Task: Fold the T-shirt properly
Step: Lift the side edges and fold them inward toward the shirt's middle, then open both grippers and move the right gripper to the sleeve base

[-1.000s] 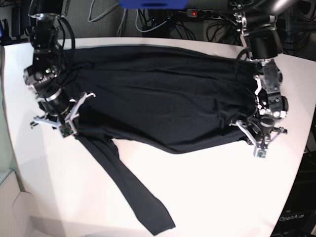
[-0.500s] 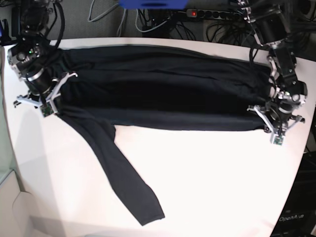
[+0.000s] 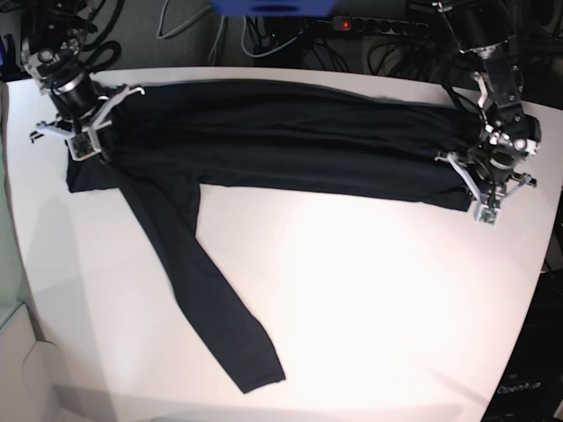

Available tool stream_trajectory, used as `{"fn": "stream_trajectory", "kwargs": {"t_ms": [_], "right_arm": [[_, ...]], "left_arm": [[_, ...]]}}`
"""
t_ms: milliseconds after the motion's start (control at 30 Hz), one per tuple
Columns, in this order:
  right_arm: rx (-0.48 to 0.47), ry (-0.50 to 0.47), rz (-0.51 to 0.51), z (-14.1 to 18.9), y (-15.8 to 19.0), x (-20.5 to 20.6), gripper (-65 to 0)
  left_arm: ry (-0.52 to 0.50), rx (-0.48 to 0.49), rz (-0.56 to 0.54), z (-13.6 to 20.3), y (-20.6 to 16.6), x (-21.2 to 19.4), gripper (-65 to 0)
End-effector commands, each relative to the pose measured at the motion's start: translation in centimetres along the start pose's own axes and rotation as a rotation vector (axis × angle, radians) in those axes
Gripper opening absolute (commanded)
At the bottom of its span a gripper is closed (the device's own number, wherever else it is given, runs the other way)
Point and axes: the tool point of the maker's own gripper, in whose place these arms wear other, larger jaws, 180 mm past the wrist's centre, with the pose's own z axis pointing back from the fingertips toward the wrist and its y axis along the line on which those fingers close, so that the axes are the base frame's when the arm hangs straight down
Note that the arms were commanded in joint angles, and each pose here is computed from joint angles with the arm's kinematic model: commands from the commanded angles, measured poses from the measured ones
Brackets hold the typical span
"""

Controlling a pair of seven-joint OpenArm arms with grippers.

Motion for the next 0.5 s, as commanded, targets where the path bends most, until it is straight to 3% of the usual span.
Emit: {"fn": "stream_trajectory", "kwargs": {"t_ms": [0, 467], "right_arm": [[-0.015, -0.048, 0.005, 0.3, -0.5, 1.1, -64.4], [-0.083, 0.020, 0.000, 2.0, -2.8, -1.3, -64.4]], "left_arm": [[-0.051, 0.027, -0.001, 0.3, 1.1, 1.8, -65.0], [-0.022, 0.022, -0.013, 0.4, 1.0, 0.5, -65.0]]}}
